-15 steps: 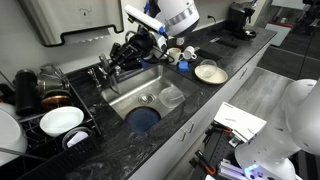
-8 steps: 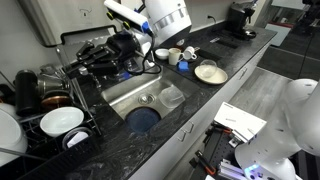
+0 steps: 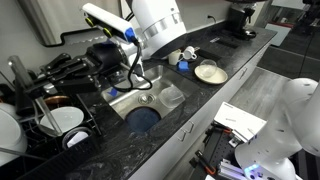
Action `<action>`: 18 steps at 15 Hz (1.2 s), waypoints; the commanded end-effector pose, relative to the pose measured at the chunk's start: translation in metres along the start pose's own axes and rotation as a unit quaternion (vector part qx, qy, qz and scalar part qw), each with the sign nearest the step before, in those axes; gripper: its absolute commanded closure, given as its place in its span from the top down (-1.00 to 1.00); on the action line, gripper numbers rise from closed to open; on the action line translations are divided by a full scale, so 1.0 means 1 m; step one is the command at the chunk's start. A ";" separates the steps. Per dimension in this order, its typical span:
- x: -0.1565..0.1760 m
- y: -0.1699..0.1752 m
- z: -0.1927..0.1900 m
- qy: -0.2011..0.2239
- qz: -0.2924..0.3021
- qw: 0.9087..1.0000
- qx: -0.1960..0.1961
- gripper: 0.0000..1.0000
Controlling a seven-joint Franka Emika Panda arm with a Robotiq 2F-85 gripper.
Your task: Remove the fork and straw from the sink
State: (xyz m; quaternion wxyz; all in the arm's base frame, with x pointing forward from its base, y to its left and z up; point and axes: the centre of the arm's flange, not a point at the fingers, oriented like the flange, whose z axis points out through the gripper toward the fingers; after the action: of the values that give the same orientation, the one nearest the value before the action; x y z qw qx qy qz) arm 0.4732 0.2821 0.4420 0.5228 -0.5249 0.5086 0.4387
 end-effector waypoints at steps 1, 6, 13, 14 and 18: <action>0.008 0.000 0.037 0.001 -0.001 1.000 0.004 -0.94; 0.022 -0.006 0.063 -0.001 -0.026 0.999 0.023 -0.94; 0.050 -0.020 0.085 0.034 -0.067 0.996 0.038 -0.94; 0.055 -0.021 0.087 0.039 -0.066 0.996 0.038 -0.94; 0.078 -0.024 0.093 0.069 -0.048 0.996 0.041 -0.94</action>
State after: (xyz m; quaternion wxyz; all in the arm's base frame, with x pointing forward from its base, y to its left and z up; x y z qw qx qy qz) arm 0.5002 0.3535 0.3747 0.5331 -0.5531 0.5223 0.3702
